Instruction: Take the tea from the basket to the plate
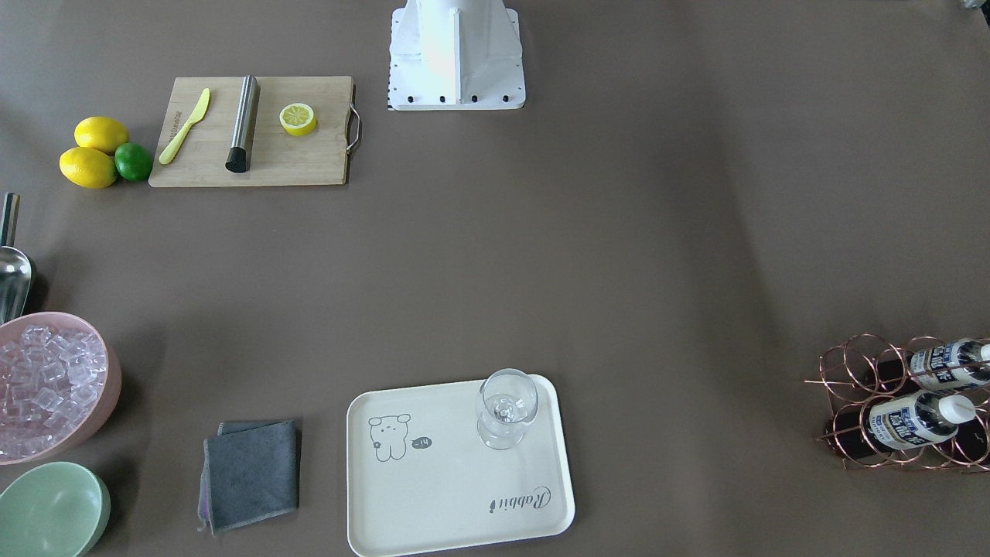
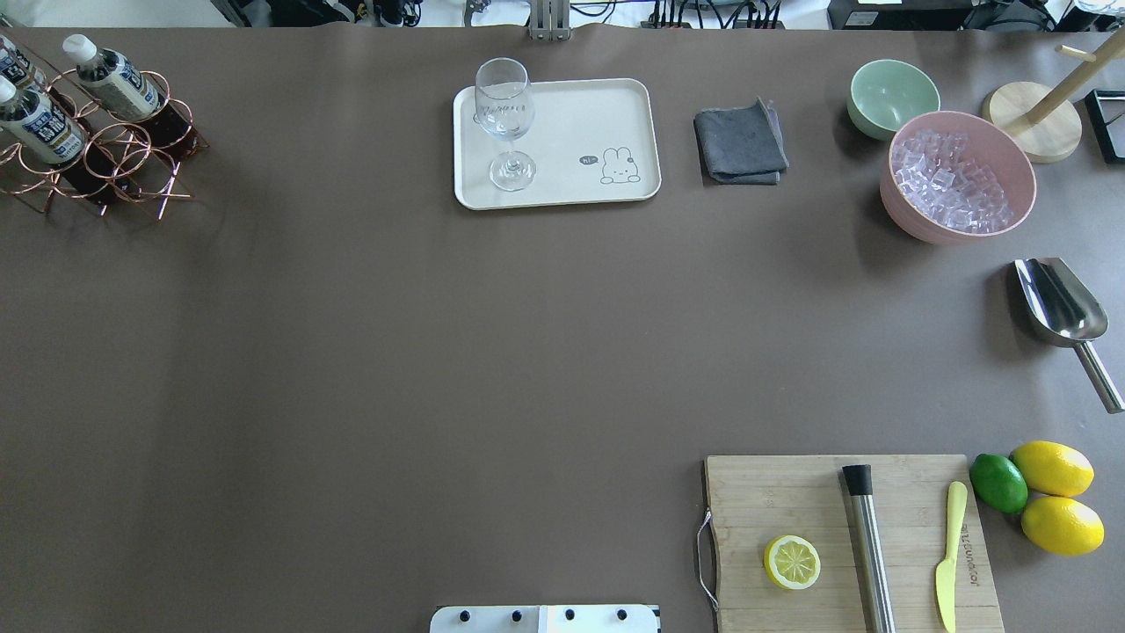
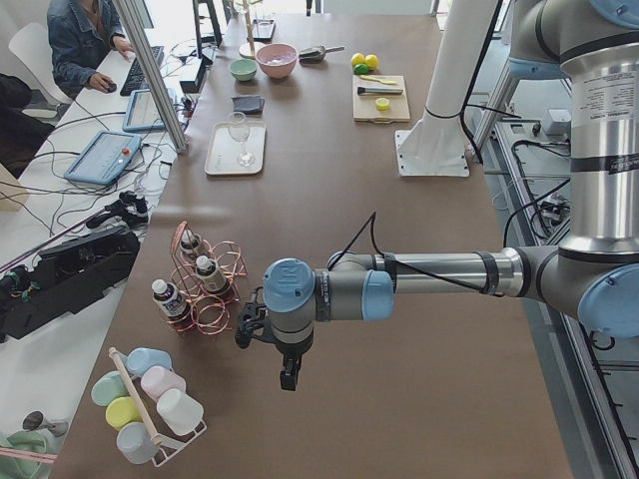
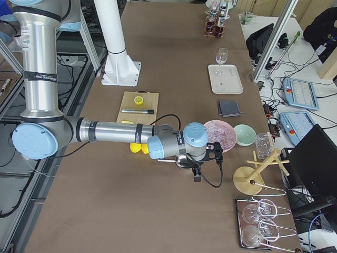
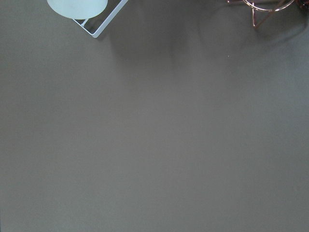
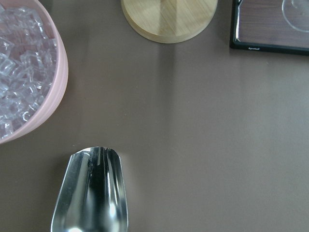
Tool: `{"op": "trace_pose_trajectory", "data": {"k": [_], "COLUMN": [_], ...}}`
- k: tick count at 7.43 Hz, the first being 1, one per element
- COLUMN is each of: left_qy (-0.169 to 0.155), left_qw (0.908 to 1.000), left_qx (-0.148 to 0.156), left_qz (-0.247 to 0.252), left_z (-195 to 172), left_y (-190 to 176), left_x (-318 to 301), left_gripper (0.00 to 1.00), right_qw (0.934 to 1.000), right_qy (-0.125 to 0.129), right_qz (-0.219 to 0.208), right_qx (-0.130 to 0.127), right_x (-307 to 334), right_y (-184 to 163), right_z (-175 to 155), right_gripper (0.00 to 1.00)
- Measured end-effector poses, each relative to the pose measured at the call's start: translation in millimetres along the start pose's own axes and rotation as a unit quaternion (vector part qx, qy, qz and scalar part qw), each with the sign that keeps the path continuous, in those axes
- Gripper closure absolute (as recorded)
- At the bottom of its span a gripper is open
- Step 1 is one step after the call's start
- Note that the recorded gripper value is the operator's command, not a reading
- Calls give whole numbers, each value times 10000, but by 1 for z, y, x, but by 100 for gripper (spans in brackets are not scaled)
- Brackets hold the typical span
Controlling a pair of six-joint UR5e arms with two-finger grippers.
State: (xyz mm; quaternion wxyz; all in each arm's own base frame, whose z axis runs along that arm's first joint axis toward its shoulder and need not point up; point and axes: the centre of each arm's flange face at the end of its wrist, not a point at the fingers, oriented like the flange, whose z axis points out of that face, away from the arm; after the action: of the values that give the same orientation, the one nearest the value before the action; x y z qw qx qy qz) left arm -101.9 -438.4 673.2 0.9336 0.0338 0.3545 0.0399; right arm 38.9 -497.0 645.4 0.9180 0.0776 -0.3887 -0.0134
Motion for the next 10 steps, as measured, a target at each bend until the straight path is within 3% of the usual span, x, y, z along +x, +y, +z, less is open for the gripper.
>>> {"op": "trace_pose_trajectory", "data": {"k": [1,3,4,5,7,8,9,10], "left_qy": [6,2,36,162,325,377,458,516], "left_qw": [10000,9997,9978,9907,9631,9390,9004,8467], "left_qx": [25,112,96,19,-5,-58,-90,-118], "left_qz": [-40,-233,-653,-1351,-2671,-3417,-4326,-5294], "left_z": [-4,-21,-32,-44,-74,-86,-98,-106], "left_y": [1,4,3,-1,-41,-61,-79,-94], "left_x": [-1,-3,1,11,38,50,62,70], "left_gripper": [1,1,1,1,1,1,1,1], "right_qw": [9998,9963,9935,9906,9844,9818,9795,9774], "right_qy": [-83,-511,-639,-742,-916,-1009,-1112,-1220], "right_qz": [-138,-581,-830,-1053,-1415,-1525,-1600,-1652], "right_qx": [129,382,438,458,501,508,502,500], "right_x": [-7,-29,-48,-69,-113,-137,-163,-192], "right_y": [-3,-9,-13,-16,-30,-39,-48,-57], "right_z": [-5,-10,-11,-11,-5,-1,5,11], "right_gripper": [0,0,0,0,0,0,0,0]}}
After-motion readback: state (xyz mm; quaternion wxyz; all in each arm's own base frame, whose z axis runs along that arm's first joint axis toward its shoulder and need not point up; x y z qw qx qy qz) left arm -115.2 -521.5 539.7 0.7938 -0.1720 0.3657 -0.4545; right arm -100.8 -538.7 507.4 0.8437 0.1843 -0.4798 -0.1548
